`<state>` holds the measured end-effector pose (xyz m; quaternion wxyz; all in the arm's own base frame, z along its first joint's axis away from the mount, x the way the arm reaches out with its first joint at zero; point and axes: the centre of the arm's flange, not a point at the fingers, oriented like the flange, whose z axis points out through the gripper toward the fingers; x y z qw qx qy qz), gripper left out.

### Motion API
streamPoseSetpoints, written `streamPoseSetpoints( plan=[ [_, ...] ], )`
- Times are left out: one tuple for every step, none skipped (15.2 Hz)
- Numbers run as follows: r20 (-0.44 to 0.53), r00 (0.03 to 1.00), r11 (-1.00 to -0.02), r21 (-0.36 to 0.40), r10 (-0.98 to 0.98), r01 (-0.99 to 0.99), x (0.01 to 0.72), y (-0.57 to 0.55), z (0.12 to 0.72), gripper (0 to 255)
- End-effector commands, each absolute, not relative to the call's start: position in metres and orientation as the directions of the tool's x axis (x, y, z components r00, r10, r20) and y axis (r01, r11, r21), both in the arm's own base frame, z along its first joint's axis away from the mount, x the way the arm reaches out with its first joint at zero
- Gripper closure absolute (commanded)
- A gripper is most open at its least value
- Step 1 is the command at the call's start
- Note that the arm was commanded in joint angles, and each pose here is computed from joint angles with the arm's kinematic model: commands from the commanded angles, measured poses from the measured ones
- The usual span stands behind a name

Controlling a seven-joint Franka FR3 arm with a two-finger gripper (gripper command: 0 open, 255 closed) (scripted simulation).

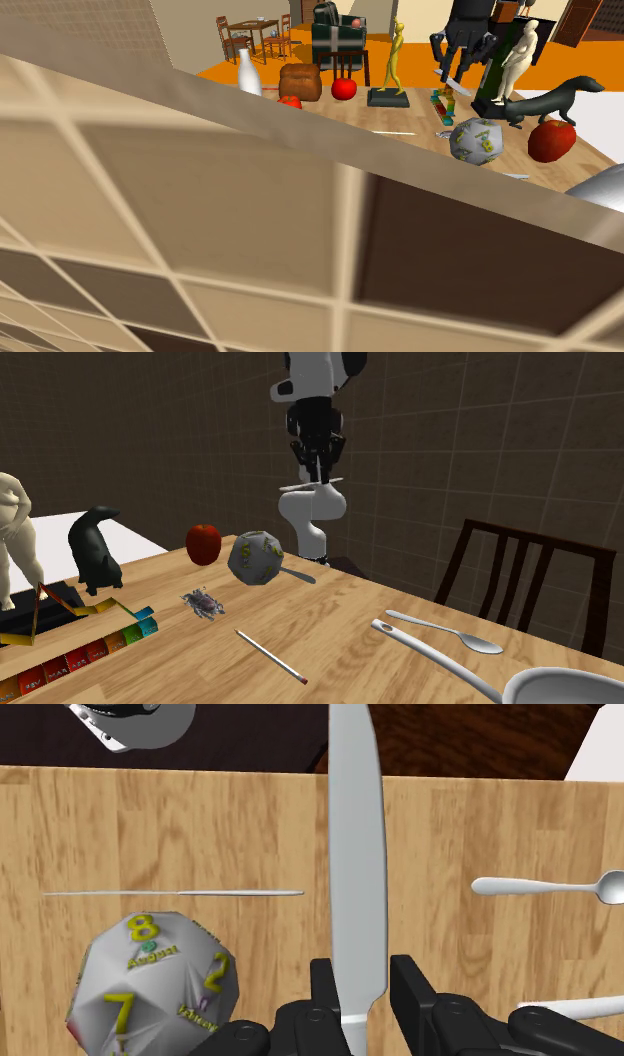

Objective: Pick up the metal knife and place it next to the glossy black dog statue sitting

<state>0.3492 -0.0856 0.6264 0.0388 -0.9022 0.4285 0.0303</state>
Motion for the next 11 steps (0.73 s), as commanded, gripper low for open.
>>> streamPoseSetpoints(
  plan=[
    [-0.088,0.632,-0.631,-0.044,-0.770,-0.774,0.330,-0.104,0.626,255],
    [-0.088,0.632,-0.631,-0.044,-0.770,-0.774,0.320,-0.113,0.626,255],
    [-0.088,0.632,-0.631,-0.044,-0.770,-0.774,0.311,-0.122,0.626,255],
    [-0.088,0.632,-0.631,-0.044,-0.770,-0.774,0.301,-0.131,0.626,255],
    [-0.088,0.632,-0.631,-0.044,-0.770,-0.774,0.292,-0.141,0.626,255],
    [-0.088,0.632,-0.631,-0.044,-0.770,-0.774,0.283,-0.150,0.626,255],
    [-0.088,0.632,-0.631,-0.044,-0.770,-0.774,0.273,-0.159,0.626,255],
    [-0.088,0.632,-0.631,-0.044,-0.770,-0.774,0.264,-0.168,0.626,255],
    [-0.088,0.632,-0.631,-0.044,-0.770,-0.774,0.254,-0.178,0.626,255],
    [-0.088,0.632,-0.631,-0.044,-0.770,-0.774,0.245,-0.187,0.626,255],
    [-0.088,0.632,-0.631,-0.044,-0.770,-0.774,0.236,-0.196,0.626,255]
  ],
)
